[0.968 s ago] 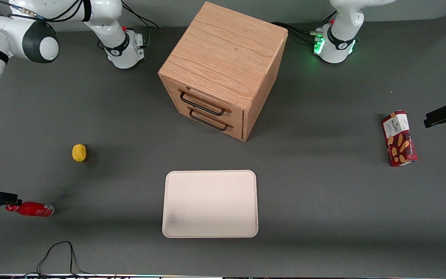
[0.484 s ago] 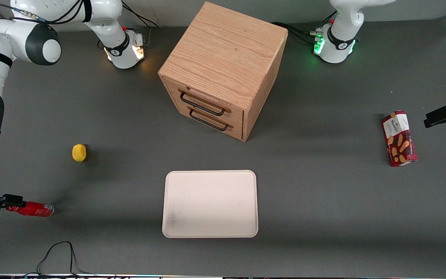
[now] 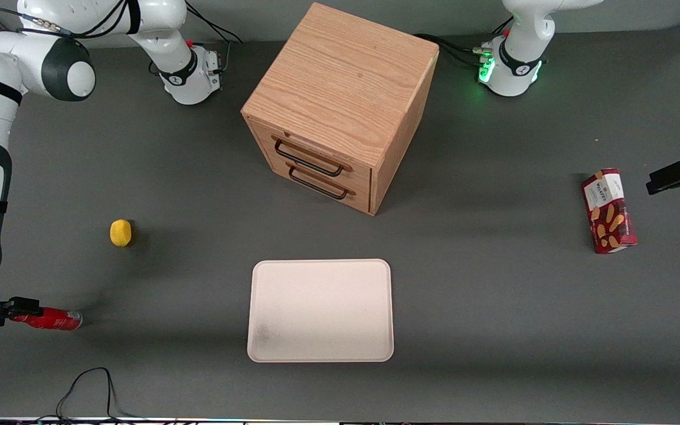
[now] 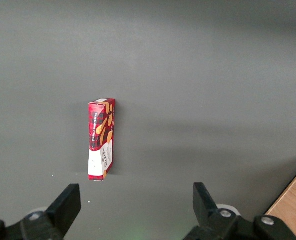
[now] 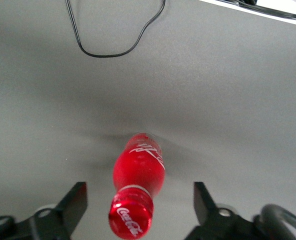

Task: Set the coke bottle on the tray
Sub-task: 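Close the right gripper around the bottle's neck and lift it, then carry the held bottle over the white tray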

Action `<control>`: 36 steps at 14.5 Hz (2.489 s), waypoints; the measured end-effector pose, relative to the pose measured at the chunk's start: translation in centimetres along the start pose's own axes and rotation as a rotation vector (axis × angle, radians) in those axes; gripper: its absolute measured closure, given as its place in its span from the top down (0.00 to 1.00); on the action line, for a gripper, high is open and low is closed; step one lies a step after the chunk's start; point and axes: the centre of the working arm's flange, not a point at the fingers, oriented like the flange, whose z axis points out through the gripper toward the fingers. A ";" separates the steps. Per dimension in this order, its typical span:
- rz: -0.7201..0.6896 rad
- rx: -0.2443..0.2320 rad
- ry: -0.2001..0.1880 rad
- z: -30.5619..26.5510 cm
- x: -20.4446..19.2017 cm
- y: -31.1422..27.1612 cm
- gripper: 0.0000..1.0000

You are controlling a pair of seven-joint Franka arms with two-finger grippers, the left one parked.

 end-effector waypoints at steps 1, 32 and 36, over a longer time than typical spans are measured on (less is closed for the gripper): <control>-0.006 -0.006 -0.003 0.0 0.1 -0.2 0.75; -0.188 -0.002 -0.008 -33.1 -3.4 -17.6 0.33; -0.128 0.010 0.024 -32.9 0.1 -29.1 0.33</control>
